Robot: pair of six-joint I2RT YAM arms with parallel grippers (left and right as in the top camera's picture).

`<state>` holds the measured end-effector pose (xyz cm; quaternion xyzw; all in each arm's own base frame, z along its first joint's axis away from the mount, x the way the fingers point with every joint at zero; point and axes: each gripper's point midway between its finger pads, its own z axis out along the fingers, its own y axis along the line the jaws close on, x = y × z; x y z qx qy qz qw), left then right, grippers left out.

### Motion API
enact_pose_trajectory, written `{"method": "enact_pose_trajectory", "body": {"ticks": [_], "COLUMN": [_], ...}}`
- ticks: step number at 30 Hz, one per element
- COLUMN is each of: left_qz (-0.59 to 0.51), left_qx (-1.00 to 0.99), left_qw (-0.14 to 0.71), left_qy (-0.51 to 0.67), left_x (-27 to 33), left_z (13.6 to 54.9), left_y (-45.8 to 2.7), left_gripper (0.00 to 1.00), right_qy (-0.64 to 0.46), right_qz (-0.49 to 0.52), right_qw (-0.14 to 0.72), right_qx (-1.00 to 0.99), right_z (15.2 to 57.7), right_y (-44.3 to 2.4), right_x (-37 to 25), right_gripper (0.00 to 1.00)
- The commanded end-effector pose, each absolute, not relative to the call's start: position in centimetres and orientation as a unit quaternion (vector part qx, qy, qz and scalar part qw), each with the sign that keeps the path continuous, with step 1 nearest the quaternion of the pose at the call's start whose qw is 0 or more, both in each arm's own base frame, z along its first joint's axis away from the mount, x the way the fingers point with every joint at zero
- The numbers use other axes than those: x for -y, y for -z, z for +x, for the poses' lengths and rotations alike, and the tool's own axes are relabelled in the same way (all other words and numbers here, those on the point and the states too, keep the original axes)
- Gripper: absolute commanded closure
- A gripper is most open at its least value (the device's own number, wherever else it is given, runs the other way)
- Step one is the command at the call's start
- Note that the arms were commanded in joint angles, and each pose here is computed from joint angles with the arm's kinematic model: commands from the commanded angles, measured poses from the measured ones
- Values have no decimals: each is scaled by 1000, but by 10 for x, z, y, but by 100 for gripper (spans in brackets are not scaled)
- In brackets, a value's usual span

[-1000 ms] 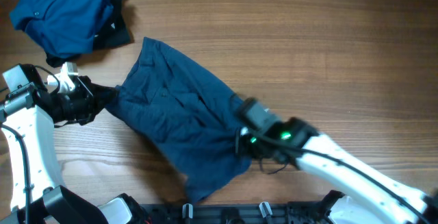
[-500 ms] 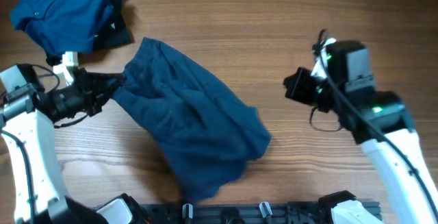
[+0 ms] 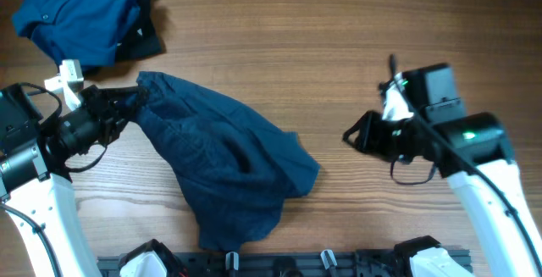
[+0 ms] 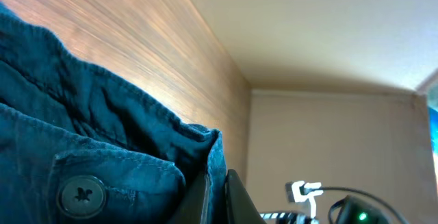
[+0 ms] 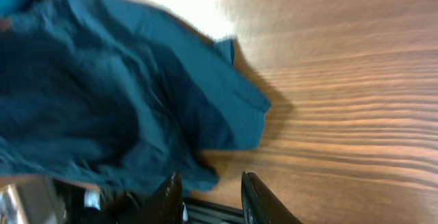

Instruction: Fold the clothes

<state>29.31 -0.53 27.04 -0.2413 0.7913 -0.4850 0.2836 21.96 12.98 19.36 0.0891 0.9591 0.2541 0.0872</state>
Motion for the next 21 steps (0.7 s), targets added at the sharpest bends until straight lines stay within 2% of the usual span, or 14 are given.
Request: {"method": "enact_pose_trajectory", "body": {"ticks": [1, 3, 4, 14, 21], "left_qz": [-275, -280, -283, -312, -312], "left_qx": [-805, -808, -809, -811, -811], "left_qw": [290, 293, 296, 308, 308], "left_qy": [438, 427, 423, 388, 389], "left_x": [-12, -17, -20, -34, -34], "left_z": [301, 305, 306, 312, 312], "left_y": [-257, -254, -253, -247, -247], "left_gripper": [96, 96, 96, 96, 96], "right_qy": [-303, -336, -351, -397, -391], "right_qz": [50, 30, 20, 15, 4], "right_qw": [31, 13, 6, -80, -62], "right_qx": [-951, -941, -936, -914, -918], "right_z": [198, 190, 186, 130, 120], "right_y": [-163, -151, -145, -89, -83], "right_x": [-156, -172, -179, -231, -256], "right_gripper": [55, 35, 29, 29, 23]}}
